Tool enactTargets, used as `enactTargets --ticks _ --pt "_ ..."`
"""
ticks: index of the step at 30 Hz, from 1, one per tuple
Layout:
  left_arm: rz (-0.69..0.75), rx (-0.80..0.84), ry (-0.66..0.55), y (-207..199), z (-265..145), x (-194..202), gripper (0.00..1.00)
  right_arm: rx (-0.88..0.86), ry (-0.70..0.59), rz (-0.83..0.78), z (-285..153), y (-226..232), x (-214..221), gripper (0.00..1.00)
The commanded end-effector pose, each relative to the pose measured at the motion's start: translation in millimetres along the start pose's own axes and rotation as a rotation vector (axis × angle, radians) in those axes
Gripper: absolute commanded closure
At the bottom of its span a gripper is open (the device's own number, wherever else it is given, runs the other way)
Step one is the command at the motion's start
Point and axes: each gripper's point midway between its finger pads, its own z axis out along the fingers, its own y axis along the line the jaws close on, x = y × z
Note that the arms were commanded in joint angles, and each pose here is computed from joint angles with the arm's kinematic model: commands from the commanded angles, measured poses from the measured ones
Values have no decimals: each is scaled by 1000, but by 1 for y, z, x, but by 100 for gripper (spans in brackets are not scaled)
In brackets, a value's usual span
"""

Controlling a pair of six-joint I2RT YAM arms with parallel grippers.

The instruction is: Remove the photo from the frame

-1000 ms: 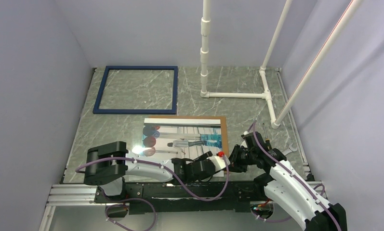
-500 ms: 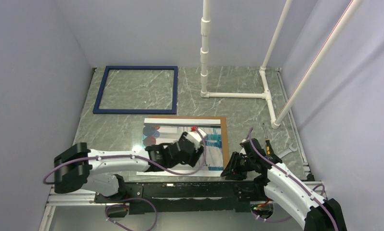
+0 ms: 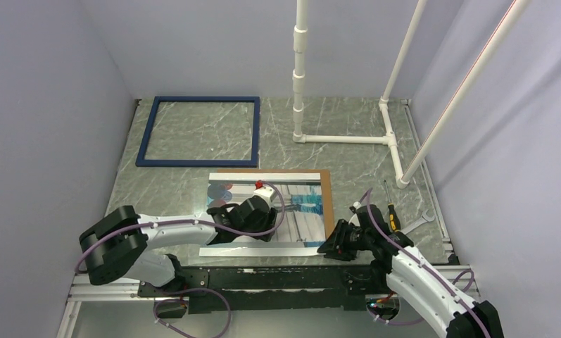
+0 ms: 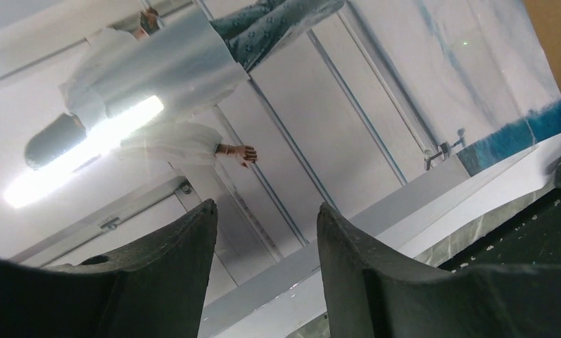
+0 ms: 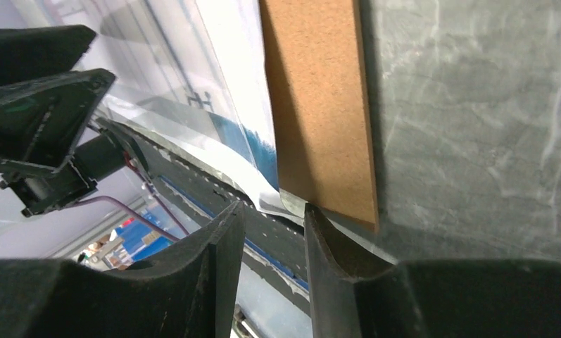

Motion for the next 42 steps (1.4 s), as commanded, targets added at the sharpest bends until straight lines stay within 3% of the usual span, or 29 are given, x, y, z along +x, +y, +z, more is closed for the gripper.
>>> enactTargets --ticks 1,7,21,26,31,34,38,42 --pt "-68 10 30 -2 4 7 42 -47 -62 3 3 6 -10 61" --pt "-66 2 49 0 6 10 43 -93 -109 -36 -5 23 -19 61" --pt "-73 14 44 -1 5 10 44 -76 -151 -26 3 15 -28 67" --pt "-74 17 42 -2 4 9 44 -119 -167 -15 7 19 -31 73" --pt "-76 36 34 -5 1 6 43 -129 -170 -6 8 18 -31 91" --pt "-76 53 14 -8 -6 -6 38 -122 -179 -9 7 17 -31 100" --pt "-143 15 -35 7 -22 -31 23 -78 -182 -20 4 12 -32 100" --pt "-289 -152 -82 53 -42 -46 9 -23 -199 -57 -4 10 -34 100"
